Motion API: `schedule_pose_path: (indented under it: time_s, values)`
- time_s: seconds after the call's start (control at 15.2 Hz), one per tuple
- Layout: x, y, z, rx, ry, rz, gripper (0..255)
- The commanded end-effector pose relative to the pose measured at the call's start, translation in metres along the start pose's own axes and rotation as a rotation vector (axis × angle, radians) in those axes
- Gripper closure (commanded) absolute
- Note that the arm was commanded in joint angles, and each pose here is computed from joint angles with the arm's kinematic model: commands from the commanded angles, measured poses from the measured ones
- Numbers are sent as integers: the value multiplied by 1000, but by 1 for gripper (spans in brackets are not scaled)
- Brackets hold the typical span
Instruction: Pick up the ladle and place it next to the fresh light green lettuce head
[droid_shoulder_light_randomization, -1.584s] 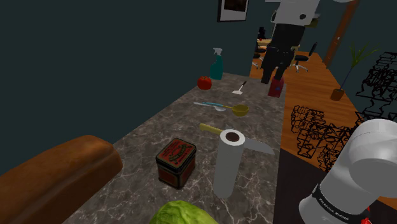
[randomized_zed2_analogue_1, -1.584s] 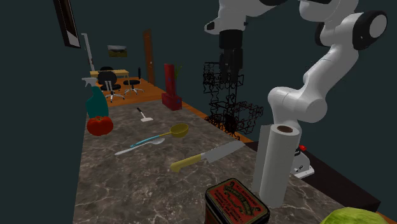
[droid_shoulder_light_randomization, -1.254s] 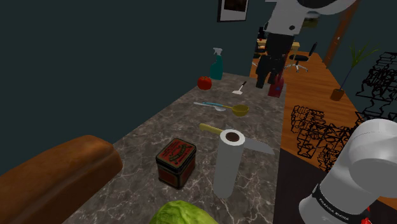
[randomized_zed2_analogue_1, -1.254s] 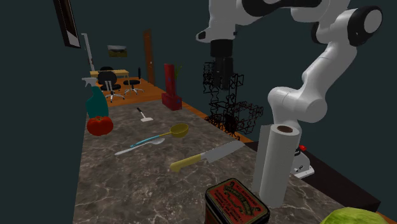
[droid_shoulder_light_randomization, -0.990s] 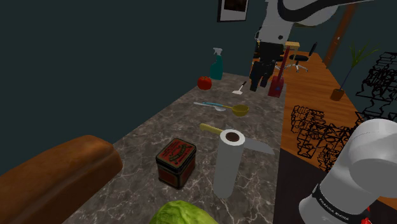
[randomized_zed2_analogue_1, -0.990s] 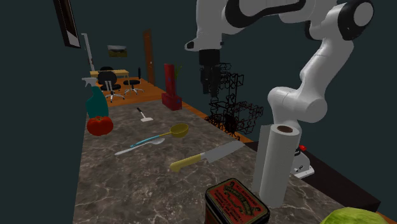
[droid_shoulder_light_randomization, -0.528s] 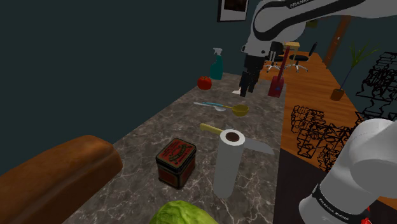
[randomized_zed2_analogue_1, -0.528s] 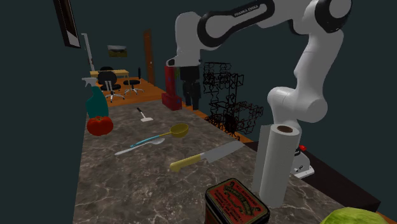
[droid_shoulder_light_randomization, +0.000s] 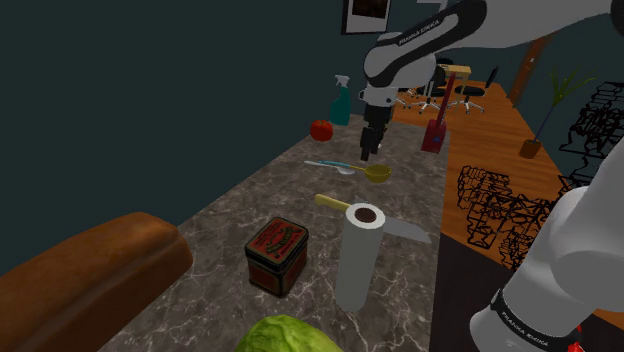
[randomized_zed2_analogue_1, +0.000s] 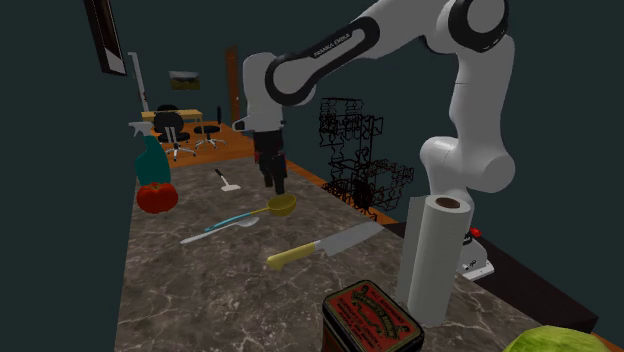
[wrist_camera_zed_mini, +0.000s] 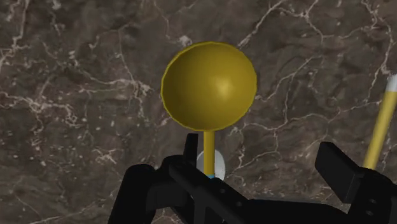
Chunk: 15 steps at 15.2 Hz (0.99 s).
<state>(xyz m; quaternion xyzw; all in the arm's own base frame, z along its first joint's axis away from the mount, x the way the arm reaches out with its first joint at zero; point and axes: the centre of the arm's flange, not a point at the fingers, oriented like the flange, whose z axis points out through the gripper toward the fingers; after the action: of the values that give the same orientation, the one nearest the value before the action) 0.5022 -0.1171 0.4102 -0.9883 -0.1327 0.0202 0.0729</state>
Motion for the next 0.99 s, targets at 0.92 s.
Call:
schedule_pose_path:
  time_s: [0.92]
  values:
    - [36, 33, 74, 9, -16, -58, 0]
